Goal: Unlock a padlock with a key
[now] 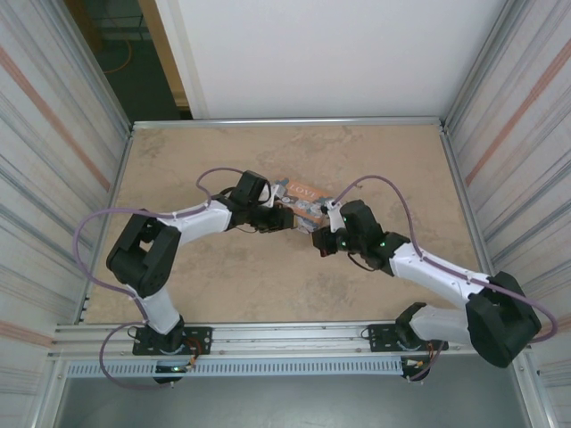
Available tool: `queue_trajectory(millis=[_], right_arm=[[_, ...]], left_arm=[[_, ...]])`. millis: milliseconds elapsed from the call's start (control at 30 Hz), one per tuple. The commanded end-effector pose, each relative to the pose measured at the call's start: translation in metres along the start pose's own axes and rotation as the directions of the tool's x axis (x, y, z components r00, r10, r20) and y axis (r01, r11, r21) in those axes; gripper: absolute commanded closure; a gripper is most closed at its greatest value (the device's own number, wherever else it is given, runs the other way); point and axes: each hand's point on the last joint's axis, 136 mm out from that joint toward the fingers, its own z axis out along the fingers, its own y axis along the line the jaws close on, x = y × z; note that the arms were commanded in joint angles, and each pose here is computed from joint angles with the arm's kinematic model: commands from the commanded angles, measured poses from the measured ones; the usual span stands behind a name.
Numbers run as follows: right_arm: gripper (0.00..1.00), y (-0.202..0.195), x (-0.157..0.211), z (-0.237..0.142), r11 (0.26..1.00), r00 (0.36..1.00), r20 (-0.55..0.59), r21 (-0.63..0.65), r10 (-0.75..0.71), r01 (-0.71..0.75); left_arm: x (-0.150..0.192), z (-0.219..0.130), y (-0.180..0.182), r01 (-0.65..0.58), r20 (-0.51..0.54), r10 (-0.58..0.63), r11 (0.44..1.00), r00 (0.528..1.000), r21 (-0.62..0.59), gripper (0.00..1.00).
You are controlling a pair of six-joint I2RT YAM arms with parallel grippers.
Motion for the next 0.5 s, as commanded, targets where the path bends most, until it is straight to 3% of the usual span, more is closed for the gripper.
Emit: queue_trajectory(millis=[0, 467], right_arm=[[1.0, -0.003, 0.005, -0.004, 0.996, 0.997, 0.04, 0.056, -0.068, 0.065], [1.0, -0.001, 0.023, 0.005, 0.971, 0.979, 0.109, 0.186, -0.17, 0.148]], left_arm=[[-0.007, -0.018, -0.038, -0.007, 0.009, 0.006, 0.995, 1.0, 0.096, 0.88], [-0.004, -0.019, -0.047, 0.06, 0.006, -0.061, 0.992, 0.998, 0.109, 0.88]])
